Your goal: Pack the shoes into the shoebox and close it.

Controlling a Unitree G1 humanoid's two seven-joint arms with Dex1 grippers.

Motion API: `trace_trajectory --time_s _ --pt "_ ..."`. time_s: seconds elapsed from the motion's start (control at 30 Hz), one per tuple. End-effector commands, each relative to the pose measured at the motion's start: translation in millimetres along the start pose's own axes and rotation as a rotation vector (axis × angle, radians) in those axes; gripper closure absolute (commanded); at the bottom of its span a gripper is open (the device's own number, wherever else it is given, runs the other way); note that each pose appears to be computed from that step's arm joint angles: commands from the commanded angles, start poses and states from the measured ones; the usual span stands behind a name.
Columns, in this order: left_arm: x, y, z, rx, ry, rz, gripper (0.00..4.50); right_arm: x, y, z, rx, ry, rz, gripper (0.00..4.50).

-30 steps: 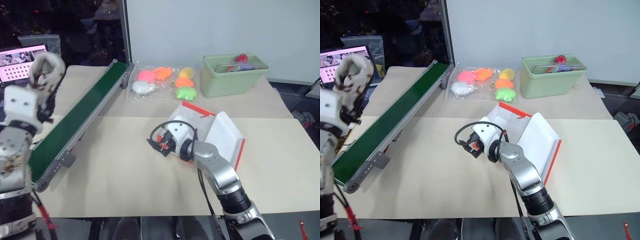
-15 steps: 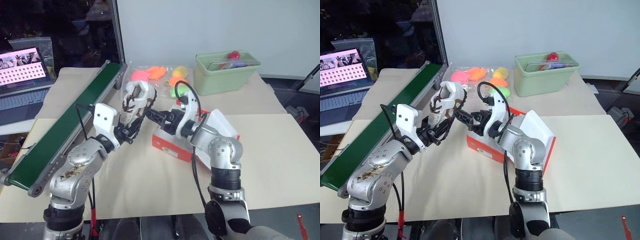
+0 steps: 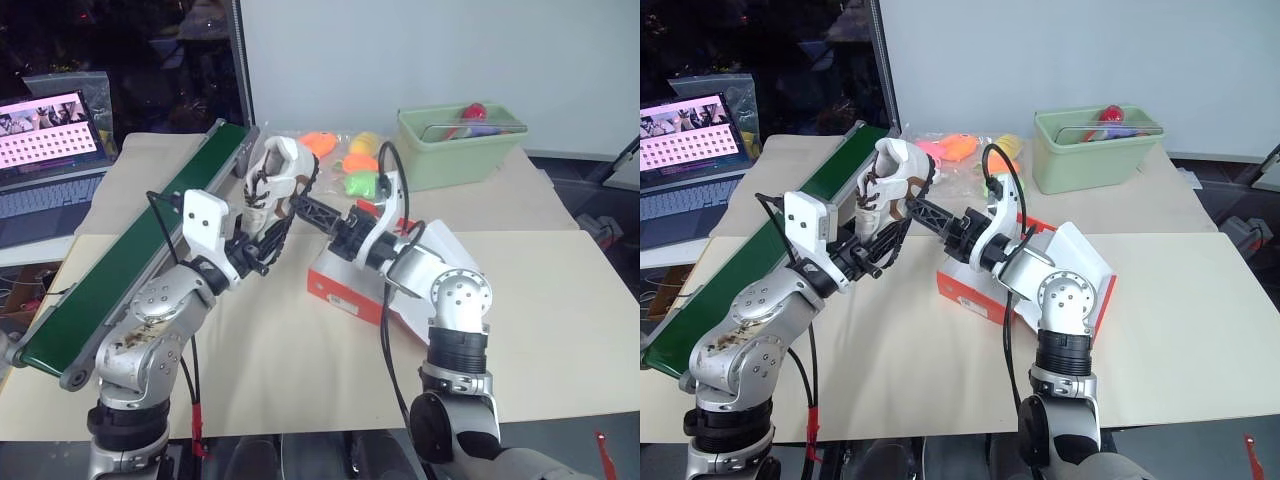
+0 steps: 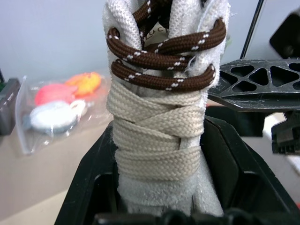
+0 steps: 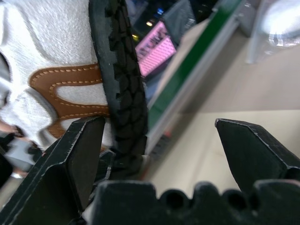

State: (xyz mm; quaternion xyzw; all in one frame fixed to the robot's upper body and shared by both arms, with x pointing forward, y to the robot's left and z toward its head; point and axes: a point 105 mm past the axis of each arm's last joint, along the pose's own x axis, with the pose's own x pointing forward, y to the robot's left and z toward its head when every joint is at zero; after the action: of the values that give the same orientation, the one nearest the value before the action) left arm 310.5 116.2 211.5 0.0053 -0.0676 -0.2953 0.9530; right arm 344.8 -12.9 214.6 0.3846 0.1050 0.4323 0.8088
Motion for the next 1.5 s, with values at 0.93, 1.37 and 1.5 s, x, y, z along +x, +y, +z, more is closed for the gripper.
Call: trace_trajectory --time_s 0.93,1.37,1.5 --pt "10 -30 -3 -0.063 0.019 -0.16 2.36 33 106 16 0.202 -0.135 0.473 2.44" --pt "13 -32 -4 -0.075 0.029 -0.176 2.36 35 109 14 0.211 -0.115 0.485 4.25" --pt "12 -32 -13 -0.013 0.078 -0.182 2.36 37 105 12 0.169 -0.108 0.448 4.26"
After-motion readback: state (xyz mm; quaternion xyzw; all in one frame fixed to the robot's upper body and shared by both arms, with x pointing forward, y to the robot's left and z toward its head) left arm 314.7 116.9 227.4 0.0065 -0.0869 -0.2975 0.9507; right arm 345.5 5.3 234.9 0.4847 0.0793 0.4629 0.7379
